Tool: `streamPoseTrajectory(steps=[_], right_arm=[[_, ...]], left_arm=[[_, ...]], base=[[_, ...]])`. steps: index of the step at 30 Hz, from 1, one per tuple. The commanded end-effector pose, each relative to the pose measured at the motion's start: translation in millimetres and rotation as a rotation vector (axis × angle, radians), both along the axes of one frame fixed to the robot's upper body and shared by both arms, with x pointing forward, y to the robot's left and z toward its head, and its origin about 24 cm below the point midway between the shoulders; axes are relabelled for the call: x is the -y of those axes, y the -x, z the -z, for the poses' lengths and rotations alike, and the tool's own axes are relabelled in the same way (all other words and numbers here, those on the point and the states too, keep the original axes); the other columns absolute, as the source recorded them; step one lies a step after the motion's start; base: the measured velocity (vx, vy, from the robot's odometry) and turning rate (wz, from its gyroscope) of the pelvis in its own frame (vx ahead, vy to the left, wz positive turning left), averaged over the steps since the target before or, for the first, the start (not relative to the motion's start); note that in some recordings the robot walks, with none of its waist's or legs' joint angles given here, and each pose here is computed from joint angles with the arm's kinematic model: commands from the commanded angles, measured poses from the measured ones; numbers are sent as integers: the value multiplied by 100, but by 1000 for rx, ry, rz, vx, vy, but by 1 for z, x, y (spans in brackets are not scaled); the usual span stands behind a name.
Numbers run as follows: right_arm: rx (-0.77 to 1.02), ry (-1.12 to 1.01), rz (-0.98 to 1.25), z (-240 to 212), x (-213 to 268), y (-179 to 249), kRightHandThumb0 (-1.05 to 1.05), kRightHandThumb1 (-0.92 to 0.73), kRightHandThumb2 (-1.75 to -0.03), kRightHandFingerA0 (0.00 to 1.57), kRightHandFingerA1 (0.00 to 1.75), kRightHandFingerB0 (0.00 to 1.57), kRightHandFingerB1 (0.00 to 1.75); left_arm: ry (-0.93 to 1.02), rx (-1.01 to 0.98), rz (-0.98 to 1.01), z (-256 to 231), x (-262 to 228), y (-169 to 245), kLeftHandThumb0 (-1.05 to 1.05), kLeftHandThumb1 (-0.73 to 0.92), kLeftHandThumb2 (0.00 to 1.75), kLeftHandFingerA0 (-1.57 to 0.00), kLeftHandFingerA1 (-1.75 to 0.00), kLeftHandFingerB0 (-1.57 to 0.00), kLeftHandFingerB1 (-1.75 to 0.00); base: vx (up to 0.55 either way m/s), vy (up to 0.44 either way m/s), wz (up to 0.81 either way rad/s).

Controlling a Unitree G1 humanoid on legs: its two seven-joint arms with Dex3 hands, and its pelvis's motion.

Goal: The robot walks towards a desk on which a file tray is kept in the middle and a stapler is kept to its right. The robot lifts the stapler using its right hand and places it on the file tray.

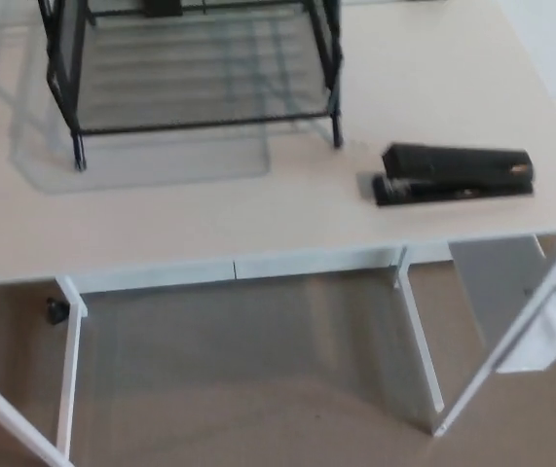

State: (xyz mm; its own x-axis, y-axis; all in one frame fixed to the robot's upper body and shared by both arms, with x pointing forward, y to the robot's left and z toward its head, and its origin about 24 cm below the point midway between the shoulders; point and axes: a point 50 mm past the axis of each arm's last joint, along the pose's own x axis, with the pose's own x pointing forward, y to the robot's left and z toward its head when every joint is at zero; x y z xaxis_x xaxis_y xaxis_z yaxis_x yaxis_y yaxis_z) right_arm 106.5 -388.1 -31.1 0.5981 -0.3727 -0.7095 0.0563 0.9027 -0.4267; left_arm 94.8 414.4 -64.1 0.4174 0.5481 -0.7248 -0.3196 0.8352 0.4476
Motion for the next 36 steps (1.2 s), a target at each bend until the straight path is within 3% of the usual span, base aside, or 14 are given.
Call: streamPoseTrajectory(steps=[1,4,5,6,14,15,16,27,28,30,31,36], right_arm=[[-15,17,-6,-3,1,3,-60,-59,-88,24,53,8,40],[-17,7,-19,-6,-1,3,-60,-61,-89,23,53,7,40],[-22,7,-28,-7,-1,3,-56,-78,-64,29,45,14,27],[-21,4,-25,-6,0,3,-60,-59,-88,25,54,8,41],[-11,3,6,-1,-1,2,-63,-59,-89,24,53,9,41],[-21,-5,-3,-4,-1,2,-57,-77,-64,27,43,14,27],[-14,-18,24,-3,0,2,-62,-58,-88,21,51,9,40],[5,-12,34,-1,0,5,-58,-60,-87,20,51,6,40],[4,-21,38,-1,1,6,-54,-77,-62,27,42,13,27],[-6,-11,21,-3,2,3,-56,-78,-65,26,42,13,25],[-3,-4,26,-4,1,2,-61,-60,-88,22,50,7,40],[-19,27,4,-5,5,1,-60,-61,-89,26,52,8,40]], left_arm=[[-17,-3,-8,-3,-4,2,-60,79,76,-30,-82,-18,-64],[-15,-6,-11,-3,-4,2,-59,81,77,-28,-80,-17,-63],[-15,-5,-11,-3,-4,2,-59,81,77,-27,-79,-16,-62],[-13,-3,-11,-3,-4,2,-59,80,78,-28,-80,-16,-63],[-7,11,-24,-3,-4,-1,-59,81,76,-27,-79,-15,-61],[-4,16,-26,-3,-4,-1,-58,81,76,-28,-80,-16,-62],[-7,14,-25,-3,-3,-2,-60,80,76,-30,-81,-16,-63],[-9,7,-10,-3,-3,-3,-59,80,77,-27,-79,-15,-62],[-10,6,-9,-3,-3,-3,-59,80,77,-28,-80,-15,-62],[-2,18,-23,-3,-3,-4,-59,81,76,-28,-79,-16,-62],[-3,14,-20,-3,-3,-4,-59,81,76,-24,-83,-15,-61],[-7,4,-10,-3,-2,-3,-60,81,76,-27,-79,-16,-62]], base=[[249,9,12],[247,-38,8],[254,-59,17],[260,-66,17],[272,-217,5],[129,-77,1],[103,-44,-2],[26,130,-1],[-12,67,-6],[-23,27,8],[0,0,0],[18,-14,5]])
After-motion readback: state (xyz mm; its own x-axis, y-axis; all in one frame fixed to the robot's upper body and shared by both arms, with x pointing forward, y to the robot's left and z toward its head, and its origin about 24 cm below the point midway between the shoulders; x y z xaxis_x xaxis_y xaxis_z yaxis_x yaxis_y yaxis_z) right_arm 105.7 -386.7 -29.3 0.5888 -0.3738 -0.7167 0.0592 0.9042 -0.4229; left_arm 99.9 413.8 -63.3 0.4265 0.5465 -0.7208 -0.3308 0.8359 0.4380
